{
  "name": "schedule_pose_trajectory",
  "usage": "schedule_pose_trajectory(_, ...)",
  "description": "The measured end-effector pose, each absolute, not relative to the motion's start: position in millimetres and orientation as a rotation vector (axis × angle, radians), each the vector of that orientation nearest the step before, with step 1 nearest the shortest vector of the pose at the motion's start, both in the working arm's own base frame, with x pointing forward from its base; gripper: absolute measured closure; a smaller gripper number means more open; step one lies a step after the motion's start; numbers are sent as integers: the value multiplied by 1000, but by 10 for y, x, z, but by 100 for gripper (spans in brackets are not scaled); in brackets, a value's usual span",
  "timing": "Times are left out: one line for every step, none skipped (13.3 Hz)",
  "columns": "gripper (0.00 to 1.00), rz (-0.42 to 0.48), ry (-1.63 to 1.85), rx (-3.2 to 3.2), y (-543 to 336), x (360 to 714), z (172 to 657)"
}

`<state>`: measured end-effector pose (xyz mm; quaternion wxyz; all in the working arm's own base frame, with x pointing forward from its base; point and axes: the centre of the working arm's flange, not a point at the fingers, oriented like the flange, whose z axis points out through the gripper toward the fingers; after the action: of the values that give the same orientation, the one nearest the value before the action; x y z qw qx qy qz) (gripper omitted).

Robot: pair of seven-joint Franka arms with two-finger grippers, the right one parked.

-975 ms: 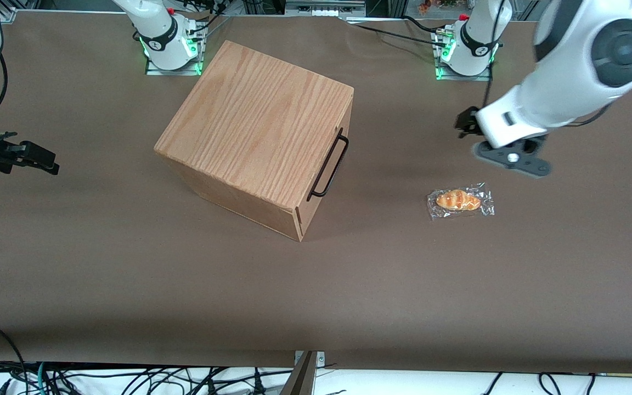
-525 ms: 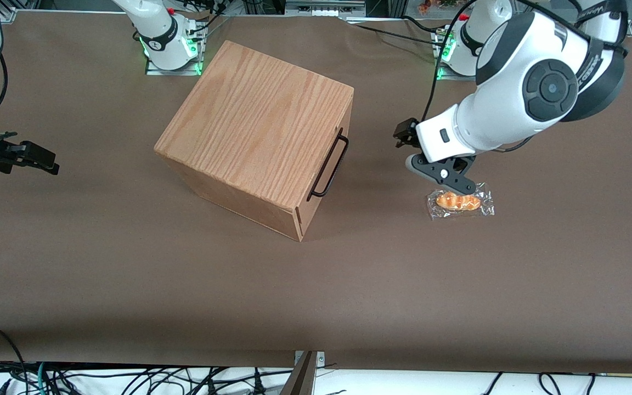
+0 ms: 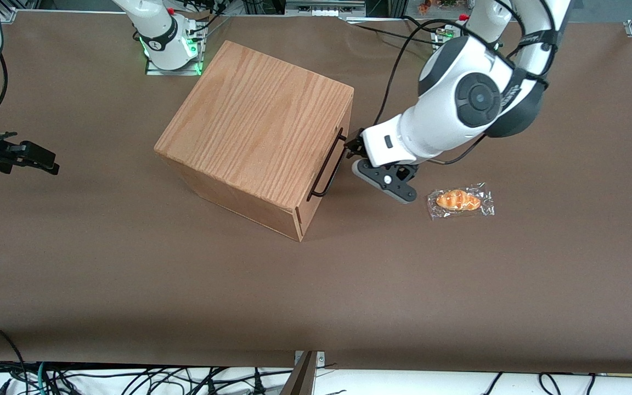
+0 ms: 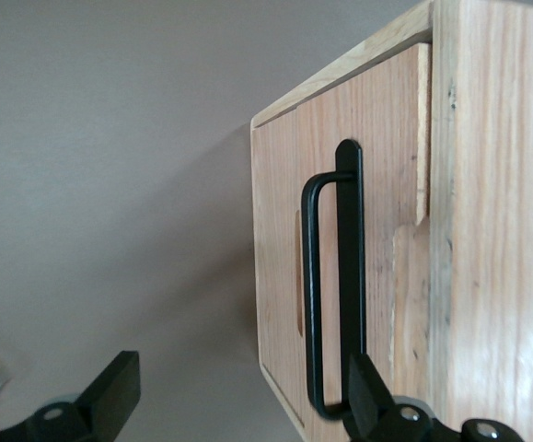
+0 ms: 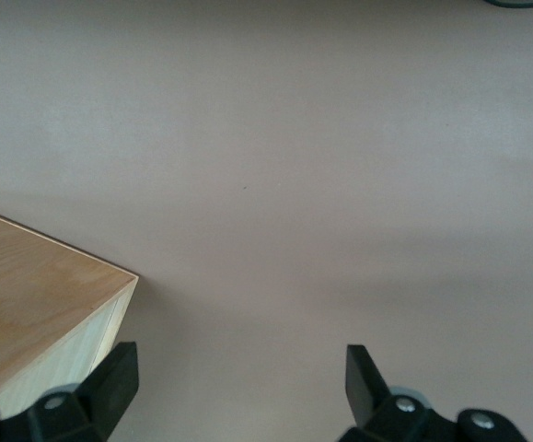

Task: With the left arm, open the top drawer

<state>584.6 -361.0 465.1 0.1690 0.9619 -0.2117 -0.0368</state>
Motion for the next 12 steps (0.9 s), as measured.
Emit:
schedule_pose_trajectory(0, -104, -606, 2734, -3666, 5850, 4562)
schedule_pose_trajectory(0, -101, -612, 2732, -3742, 5845, 4469)
schedule_pose_trajectory(0, -102, -621, 2730, -3826, 5831, 4370)
schedule_pose_trajectory(0, -110, -628, 2730, -3890, 5818, 4272)
schedule_pose_trajectory(0, -118, -630, 2731, -3919, 5816, 4201)
schedule_pose_trajectory(0, -125, -629, 2732, -3926, 5819, 4157)
schedule_pose_trajectory(0, -132, -628, 2734, -3924, 5815, 4128)
schedule_pose_trajectory(0, -139, -629, 2735, -3924, 5806, 4106)
schedule_pose_trajectory(0, -146, -630, 2736, -3928, 5793, 4080)
schedule_pose_trajectory(0, -155, -631, 2738, -3933, 5781, 4050)
schedule_pose_trajectory(0, -163, -632, 2739, -3940, 5772, 4015)
schedule_pose_trajectory(0, -172, -632, 2740, -3947, 5769, 3971)
